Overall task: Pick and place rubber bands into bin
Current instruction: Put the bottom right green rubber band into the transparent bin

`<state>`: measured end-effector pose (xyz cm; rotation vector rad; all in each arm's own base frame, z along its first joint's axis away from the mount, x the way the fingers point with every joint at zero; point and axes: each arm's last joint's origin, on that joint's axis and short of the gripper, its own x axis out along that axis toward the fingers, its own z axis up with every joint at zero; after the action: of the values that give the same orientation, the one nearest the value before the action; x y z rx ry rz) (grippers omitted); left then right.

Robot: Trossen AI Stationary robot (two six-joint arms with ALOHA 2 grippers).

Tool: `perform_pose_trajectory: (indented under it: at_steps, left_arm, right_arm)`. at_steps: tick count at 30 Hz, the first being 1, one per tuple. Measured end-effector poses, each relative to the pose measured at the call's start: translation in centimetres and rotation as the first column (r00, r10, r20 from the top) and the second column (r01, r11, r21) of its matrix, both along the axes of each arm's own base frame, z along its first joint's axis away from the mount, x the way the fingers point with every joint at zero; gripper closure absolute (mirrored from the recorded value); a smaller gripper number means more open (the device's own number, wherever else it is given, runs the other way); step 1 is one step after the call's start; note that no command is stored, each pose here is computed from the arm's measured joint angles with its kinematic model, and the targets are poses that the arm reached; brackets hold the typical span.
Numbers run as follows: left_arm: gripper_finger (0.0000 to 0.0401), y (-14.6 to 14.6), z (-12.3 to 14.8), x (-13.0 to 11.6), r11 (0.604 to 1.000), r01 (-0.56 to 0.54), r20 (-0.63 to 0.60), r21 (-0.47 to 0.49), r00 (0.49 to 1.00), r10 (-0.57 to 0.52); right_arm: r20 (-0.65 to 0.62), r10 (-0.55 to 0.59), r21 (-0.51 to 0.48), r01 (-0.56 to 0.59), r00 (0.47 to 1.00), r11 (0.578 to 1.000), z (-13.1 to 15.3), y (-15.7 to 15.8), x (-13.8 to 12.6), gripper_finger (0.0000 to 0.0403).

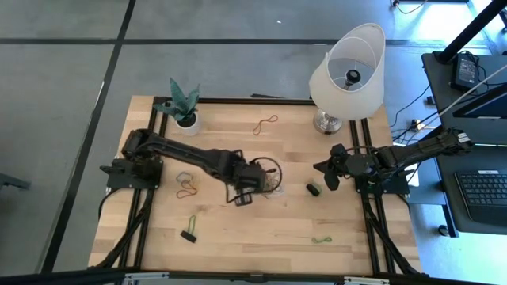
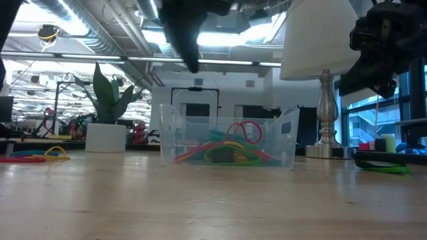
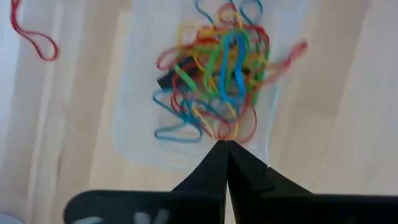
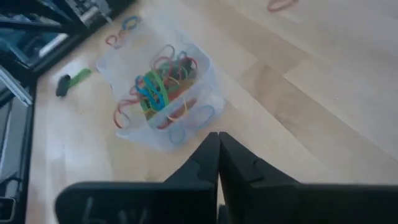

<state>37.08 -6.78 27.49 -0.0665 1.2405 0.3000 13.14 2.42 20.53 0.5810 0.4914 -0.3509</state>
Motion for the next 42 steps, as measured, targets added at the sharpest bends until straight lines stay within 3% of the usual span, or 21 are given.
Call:
perform_pose_trajectory:
  at_steps: [4,11,18,24,31,36,42]
  left_arm:
    - [0.0399,-0.8,-0.4,-2.6,1.000,0.002,0.009,0.004,1.000,-0.002]
    - [0.0399,-0.7,-2.2,-8.5,0.994,-0.075,0.174,-0.085,0.981,0.089]
    - [0.0398,-0.2,-4.5,-14.1,0.972,-0.175,0.219,-0.158,0.954,0.207]
    - [0.0398,-0.6,-5.4,-17.0,0.972,-0.156,0.220,-0.175,0.956,0.192]
    - [0.0398,-1.3,-6.5,-18.4,0.982,-0.107,0.189,-0.156,0.972,0.136]
    - [0.0398,-1.9,-6.6,-18.6,0.985,-0.071,0.187,-0.159,0.977,0.100]
    - [0.0398,-2.3,-6.6,-18.7,0.990,-0.016,0.188,-0.141,0.981,0.042]
  right_arm:
    - [0.053,0.030,-0.032,-0.028,0.998,0.999,0.4,0.2,0.9,0.0399]
    - [0.028,0.047,-0.057,-0.046,0.998,0.997,1.8,1.2,3.9,0.0401]
    - [-0.244,0.077,-0.056,-0.094,0.967,0.994,5.1,4.2,7.5,0.0401]
    - [-0.488,0.050,0.029,-0.041,0.871,0.999,6.7,7.2,10.1,0.0402]
    - [-0.670,0.152,0.210,-0.010,0.727,0.978,5.0,12.5,12.6,0.0403]
    - [-0.759,0.215,0.329,0.077,0.614,0.941,2.9,16.7,12.2,0.0402]
    - [-0.816,0.258,0.294,-0.012,0.518,0.956,0.3,19.8,10.5,0.0376]
